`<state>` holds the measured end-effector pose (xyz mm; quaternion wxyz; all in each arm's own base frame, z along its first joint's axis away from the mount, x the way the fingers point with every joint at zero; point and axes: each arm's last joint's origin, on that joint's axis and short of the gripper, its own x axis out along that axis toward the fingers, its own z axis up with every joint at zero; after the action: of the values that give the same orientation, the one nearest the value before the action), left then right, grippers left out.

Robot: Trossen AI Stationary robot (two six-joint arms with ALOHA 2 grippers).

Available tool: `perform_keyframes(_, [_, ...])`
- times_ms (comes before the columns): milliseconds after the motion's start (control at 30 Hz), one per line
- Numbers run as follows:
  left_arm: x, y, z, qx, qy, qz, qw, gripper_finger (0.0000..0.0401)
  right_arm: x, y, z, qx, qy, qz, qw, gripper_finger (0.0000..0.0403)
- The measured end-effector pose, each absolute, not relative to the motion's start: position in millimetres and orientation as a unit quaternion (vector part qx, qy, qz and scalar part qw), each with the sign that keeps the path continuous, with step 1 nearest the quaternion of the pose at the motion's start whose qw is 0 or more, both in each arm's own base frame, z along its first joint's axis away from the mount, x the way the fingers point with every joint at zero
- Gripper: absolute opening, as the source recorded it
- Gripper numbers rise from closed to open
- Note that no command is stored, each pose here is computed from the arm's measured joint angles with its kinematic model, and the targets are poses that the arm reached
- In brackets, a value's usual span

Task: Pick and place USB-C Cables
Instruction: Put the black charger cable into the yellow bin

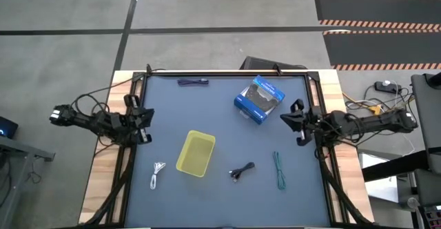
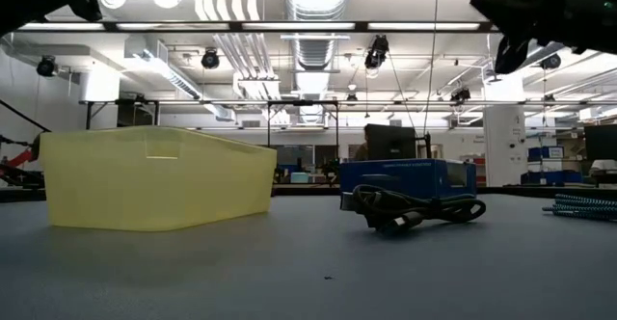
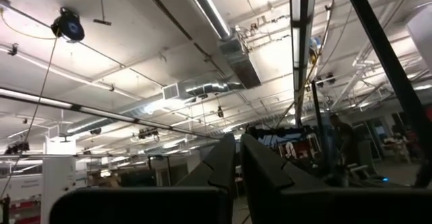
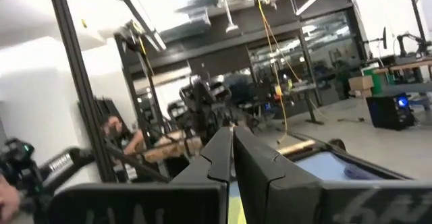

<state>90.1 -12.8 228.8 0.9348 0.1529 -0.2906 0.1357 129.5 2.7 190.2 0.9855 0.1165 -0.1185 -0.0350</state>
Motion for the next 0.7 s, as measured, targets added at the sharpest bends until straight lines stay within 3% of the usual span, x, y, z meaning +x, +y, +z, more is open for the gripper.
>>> perform_keyframes(433, [89.8, -12.7, 228.6, 0.15, -0.294, 0.136, 0.934, 0.0008, 189.6, 7.5, 219.5, 0.101, -0.004, -0.021, 0.995, 0.0009])
perform_keyframes(700, [90.3, -12.7, 227.7, 0.15, -0.29, 0.137, 0.935, 0.0008, 231.2, 13.8, 245.4, 0.089, 0.149, -0.027, 0.984, 0.0009])
